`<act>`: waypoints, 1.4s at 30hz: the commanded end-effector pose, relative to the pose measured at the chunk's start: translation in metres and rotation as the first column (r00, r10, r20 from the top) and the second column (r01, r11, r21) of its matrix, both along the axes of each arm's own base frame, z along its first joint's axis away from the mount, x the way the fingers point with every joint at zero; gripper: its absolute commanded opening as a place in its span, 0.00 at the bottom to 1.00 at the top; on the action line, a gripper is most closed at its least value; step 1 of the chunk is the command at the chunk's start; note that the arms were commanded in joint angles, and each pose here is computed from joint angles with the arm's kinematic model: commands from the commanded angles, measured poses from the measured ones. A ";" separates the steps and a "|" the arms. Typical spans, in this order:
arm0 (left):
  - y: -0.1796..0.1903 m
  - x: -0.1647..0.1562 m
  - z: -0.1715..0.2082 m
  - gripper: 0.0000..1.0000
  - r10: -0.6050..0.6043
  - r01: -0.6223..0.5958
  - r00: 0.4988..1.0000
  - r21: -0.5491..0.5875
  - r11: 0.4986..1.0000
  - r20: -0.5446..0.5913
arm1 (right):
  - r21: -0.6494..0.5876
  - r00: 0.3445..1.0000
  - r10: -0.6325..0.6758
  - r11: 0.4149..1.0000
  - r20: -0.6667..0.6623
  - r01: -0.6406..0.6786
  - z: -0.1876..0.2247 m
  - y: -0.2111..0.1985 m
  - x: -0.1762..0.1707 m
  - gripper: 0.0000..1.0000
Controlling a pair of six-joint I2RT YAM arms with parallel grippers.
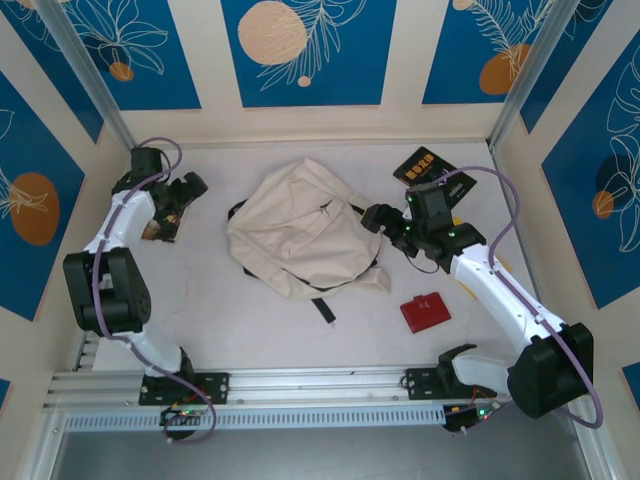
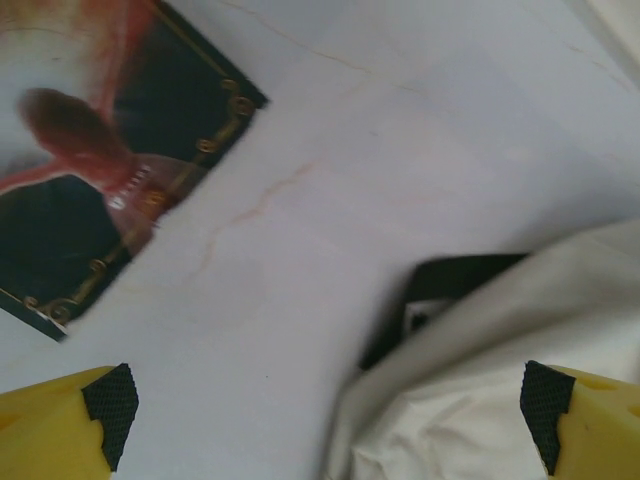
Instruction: Pack books, pencil case, and school supplies into a backpack
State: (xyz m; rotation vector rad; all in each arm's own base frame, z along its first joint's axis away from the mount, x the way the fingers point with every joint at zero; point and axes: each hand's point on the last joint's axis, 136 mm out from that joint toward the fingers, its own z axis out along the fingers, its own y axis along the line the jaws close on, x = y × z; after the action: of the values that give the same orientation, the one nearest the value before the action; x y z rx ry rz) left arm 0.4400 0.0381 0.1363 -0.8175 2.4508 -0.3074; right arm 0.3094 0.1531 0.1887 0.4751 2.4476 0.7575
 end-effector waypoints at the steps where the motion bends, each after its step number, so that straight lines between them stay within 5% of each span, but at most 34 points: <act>1: 0.026 0.018 -0.017 1.00 0.037 -0.037 0.999 0.051 0.998 -0.013 | 0.024 1.000 0.003 1.000 -0.008 -0.003 0.005 0.005 -0.005 0.91; 12: 0.044 0.058 -0.062 0.99 -0.015 0.018 0.998 0.039 0.999 -0.065 | 0.033 0.999 0.003 0.999 -0.045 -0.002 -0.004 0.006 -0.015 0.90; 20: 0.037 0.059 -0.096 0.99 -0.044 0.041 0.986 -0.022 0.999 -0.163 | 0.040 0.998 0.002 0.999 -0.057 0.000 -0.006 0.008 -0.019 0.90; 31: -0.008 -0.011 -0.096 0.96 -0.109 0.070 0.939 -0.129 0.989 -0.325 | 0.067 0.998 0.002 0.998 -0.058 0.002 -0.002 0.011 -0.021 0.89; 38: -0.024 -0.065 -0.105 0.96 -0.099 0.050 0.934 -0.150 0.987 -0.342 | 0.074 0.999 0.023 0.997 -0.045 -0.020 0.005 0.016 -0.022 0.89; 42: -0.025 -0.067 -0.084 0.96 -0.120 0.081 0.948 -0.139 0.987 -0.294 | 0.070 0.999 0.027 0.997 -0.036 -0.024 0.008 0.016 -0.024 0.89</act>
State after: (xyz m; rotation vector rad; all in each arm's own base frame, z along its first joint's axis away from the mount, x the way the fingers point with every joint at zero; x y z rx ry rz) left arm 0.3818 0.0196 0.0367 -0.8575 2.7900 -0.3669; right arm 0.2906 0.1676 0.1875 0.5037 2.4847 0.8286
